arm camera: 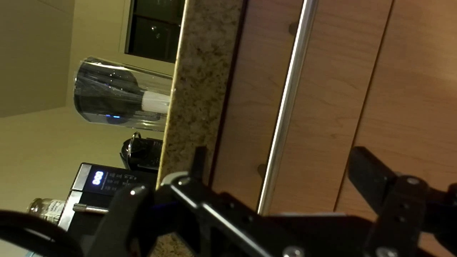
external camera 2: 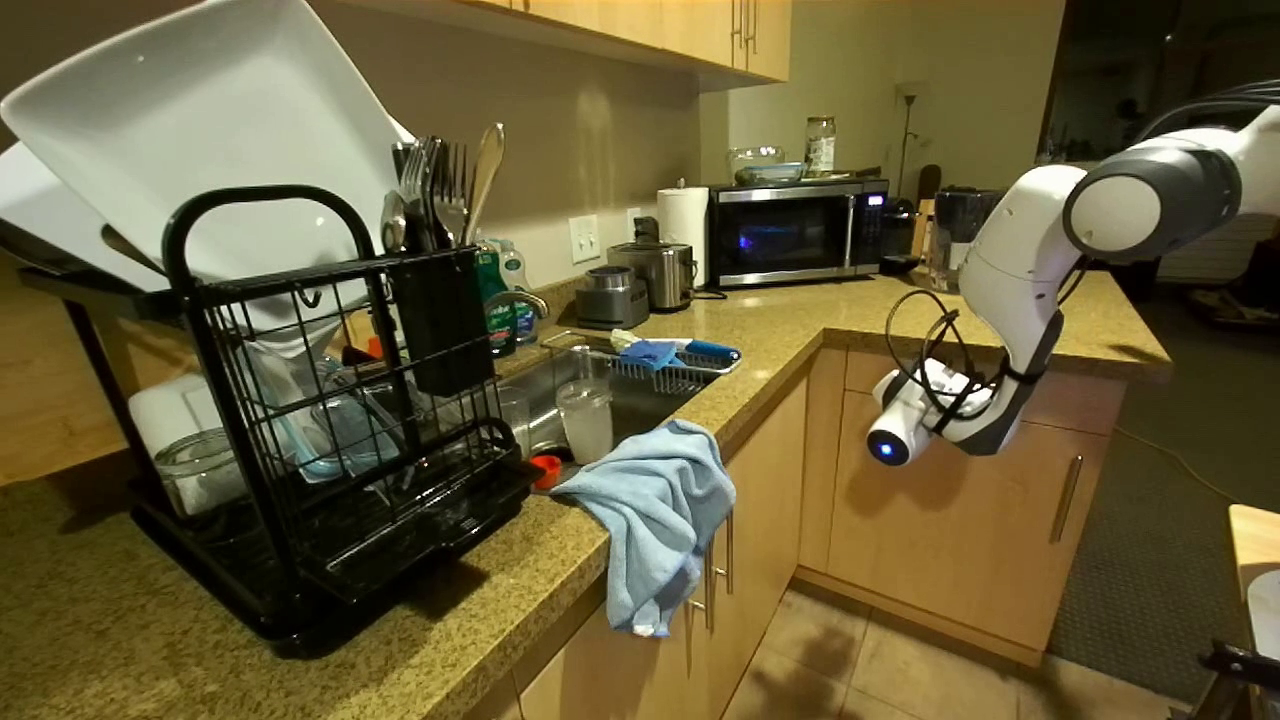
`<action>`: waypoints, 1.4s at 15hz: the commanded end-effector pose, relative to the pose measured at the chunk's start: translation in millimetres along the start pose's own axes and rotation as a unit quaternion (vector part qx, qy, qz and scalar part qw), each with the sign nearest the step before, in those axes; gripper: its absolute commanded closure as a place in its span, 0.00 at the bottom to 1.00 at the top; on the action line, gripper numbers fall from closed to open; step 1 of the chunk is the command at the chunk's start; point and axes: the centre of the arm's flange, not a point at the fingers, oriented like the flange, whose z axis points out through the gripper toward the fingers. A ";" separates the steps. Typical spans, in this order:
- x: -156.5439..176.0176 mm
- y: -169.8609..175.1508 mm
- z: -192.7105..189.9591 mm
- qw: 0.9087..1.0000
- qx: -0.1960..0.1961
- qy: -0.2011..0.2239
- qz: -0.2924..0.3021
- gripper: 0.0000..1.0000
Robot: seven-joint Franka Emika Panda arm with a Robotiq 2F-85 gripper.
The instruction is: Open the drawer
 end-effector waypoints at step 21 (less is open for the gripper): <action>43.7 -17.5 74.7 0.999 0.012 0.010 -0.044 0.29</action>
